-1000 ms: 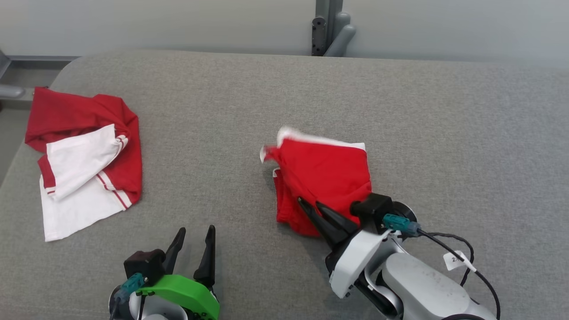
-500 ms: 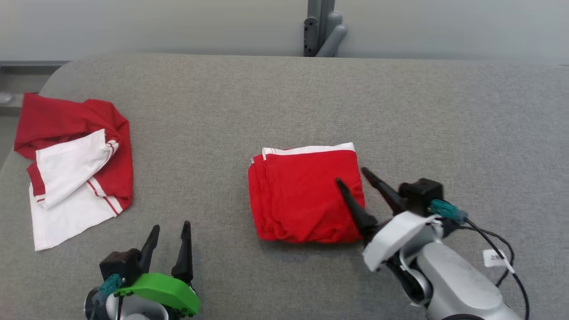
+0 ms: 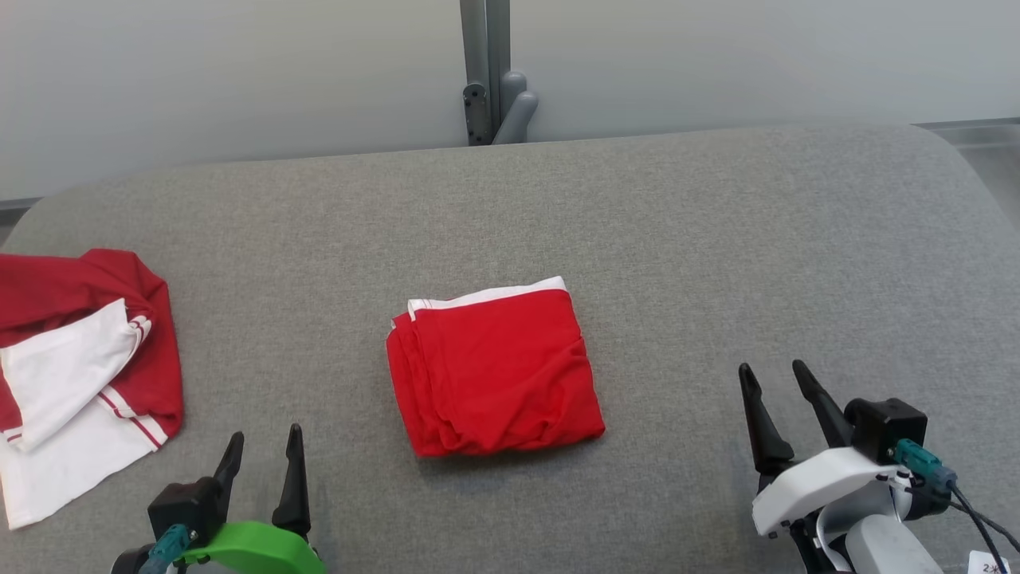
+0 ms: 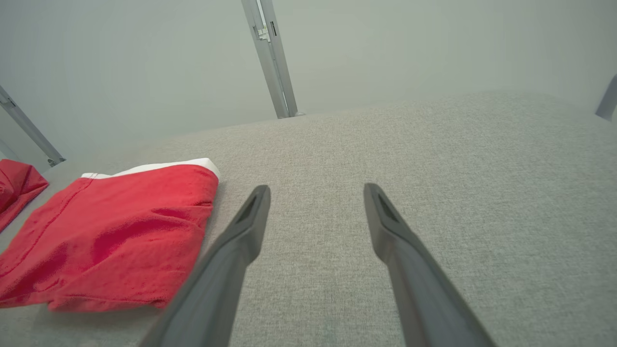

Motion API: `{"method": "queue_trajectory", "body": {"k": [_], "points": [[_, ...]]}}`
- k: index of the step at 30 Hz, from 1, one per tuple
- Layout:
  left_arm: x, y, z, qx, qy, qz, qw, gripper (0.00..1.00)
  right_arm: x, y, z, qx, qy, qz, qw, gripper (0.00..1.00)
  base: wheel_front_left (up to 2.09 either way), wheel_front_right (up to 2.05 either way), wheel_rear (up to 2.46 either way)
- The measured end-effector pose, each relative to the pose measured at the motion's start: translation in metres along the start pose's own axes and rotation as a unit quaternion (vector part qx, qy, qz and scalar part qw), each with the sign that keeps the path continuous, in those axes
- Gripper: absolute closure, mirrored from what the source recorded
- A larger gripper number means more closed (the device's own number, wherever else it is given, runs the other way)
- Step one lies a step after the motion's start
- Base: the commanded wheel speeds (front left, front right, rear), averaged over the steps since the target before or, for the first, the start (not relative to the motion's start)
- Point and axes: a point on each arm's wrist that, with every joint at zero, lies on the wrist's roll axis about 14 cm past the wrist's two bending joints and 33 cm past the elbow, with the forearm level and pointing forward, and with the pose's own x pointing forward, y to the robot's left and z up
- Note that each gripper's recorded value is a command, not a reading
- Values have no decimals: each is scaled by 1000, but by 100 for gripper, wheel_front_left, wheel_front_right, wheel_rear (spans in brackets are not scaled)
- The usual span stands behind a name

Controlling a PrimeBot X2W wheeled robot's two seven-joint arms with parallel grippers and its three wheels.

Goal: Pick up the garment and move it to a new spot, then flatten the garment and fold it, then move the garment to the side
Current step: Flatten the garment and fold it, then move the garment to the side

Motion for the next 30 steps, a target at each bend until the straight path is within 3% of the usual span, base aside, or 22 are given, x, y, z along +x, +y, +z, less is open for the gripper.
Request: {"method": "queue_trajectory", "body": {"k": [11,21,30], "points": [[-24,0,-3,23,-1,-2,1000,0,-28,0,-4,-1,-2,-17,1000,0,0,0,0],[-33,0,-3,28,-5,-1,1000,0,-30,11,-9,1,4,-5,1000,0,0,0,0],[-28,-9,-14,26,14,-16,999,0,2,51,-24,9,36,59,998,0,0,0,0]]}}
